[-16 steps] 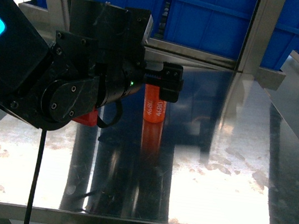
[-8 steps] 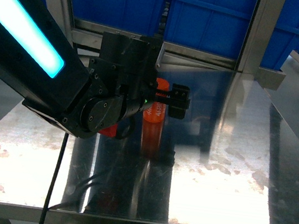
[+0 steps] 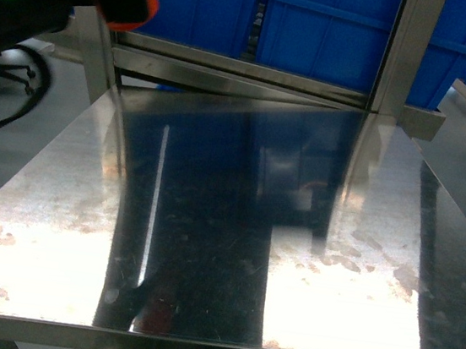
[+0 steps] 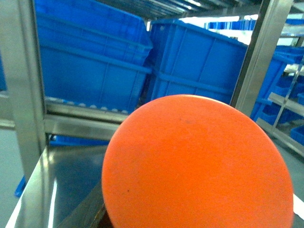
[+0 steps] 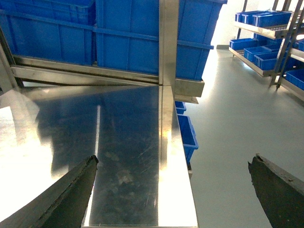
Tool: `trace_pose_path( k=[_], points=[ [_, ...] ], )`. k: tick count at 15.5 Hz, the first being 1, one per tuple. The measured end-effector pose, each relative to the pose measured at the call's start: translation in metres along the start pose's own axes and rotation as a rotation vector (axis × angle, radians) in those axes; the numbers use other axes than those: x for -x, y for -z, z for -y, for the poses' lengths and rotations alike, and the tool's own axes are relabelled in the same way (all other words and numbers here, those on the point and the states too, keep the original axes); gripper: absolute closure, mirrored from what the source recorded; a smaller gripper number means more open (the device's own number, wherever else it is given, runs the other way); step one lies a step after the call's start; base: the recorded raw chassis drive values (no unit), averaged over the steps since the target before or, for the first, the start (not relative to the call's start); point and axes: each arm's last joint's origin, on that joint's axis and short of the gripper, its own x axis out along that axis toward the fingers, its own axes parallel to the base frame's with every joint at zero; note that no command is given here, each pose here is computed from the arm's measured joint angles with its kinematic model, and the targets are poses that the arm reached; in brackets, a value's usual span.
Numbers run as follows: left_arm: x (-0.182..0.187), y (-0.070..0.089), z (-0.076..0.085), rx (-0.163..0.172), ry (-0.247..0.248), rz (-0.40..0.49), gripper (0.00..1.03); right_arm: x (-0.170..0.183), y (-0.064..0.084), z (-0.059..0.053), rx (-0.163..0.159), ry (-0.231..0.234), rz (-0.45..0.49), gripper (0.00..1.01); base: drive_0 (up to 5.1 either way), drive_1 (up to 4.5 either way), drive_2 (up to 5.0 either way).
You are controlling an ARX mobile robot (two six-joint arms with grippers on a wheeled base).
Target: Pick capacitor and pack into box
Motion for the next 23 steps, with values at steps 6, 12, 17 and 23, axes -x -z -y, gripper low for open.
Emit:
trace_pose_path(
  k=[6, 12, 17, 23],
  points=[
    [0.067, -0.013, -0.02, -0.008, -0.031, -0.041, 0.58, 0.0, 0.0, 0.0, 0.0, 0.0, 0.0, 0.03, 0.0, 0.0, 0.0],
    [0.103, -0.053, -0.021, -0.029, -0.026, 0.131, 0.58, 0.0, 0.0, 0.0, 0.0, 0.0, 0.0, 0.03, 0.0, 0.0, 0.0],
    [0.15, -0.021, -0.041, -0.135, -0.237, -0.118, 0.58, 0.0, 0.0, 0.0, 0.0, 0.0, 0.0, 0.03, 0.0, 0.0, 0.0],
    [0.189, -0.003, -0.055, -0.135, -0.238, -0.131, 0.58, 0.0, 0.0, 0.0, 0.0, 0.0, 0.0, 0.03, 0.0, 0.0, 0.0]
  ],
)
